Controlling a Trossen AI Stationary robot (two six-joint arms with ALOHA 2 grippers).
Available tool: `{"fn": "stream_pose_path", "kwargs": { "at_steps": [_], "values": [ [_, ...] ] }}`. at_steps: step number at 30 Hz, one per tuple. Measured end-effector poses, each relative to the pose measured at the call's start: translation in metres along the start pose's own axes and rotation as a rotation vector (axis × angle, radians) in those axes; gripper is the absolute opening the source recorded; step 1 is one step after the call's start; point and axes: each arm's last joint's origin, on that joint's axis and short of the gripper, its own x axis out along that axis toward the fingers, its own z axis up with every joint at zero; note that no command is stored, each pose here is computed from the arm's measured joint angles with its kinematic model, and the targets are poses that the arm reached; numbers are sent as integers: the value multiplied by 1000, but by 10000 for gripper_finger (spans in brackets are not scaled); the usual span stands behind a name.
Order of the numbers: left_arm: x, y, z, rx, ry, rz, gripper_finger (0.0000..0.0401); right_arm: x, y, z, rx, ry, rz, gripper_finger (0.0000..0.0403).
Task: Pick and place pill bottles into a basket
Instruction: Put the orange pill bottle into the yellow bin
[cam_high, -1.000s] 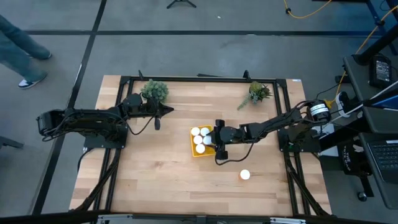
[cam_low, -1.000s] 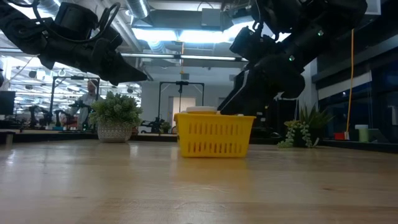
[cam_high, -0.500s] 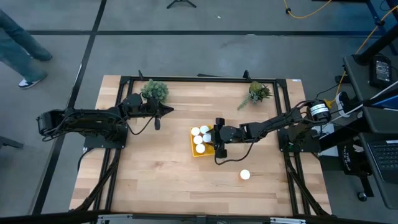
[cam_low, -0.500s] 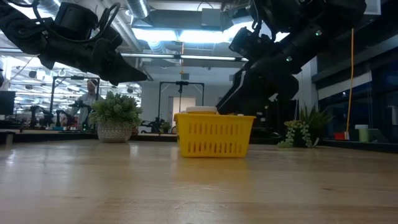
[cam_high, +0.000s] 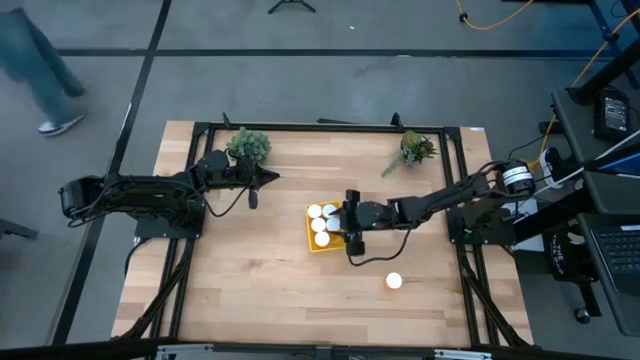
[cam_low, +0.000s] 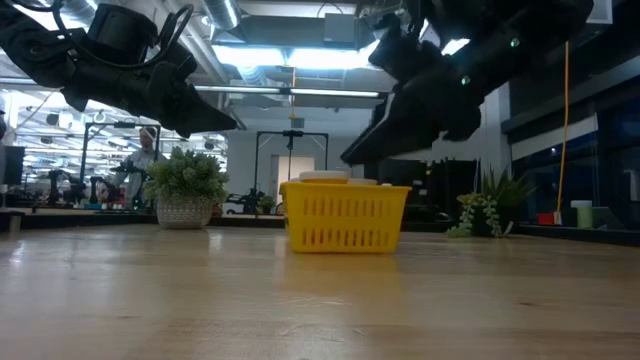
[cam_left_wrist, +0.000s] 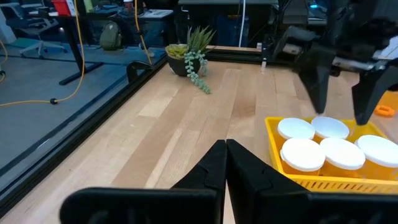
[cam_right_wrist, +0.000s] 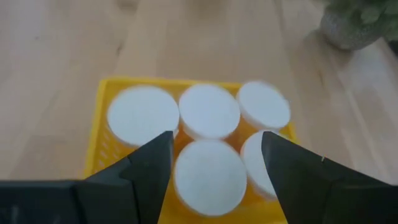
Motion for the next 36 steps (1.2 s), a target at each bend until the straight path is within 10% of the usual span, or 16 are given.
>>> {"fn": "stream_pose_path", "kwargs": {
  "at_steps": [16,36],
  "values": [
    [0,0,0,3,0,0,7,-91,-1,36,111,-3,-20,247],
    [1,-12,-4,26,39,-177,7,-151,94,30,485,213,109,234]
  ]
}}
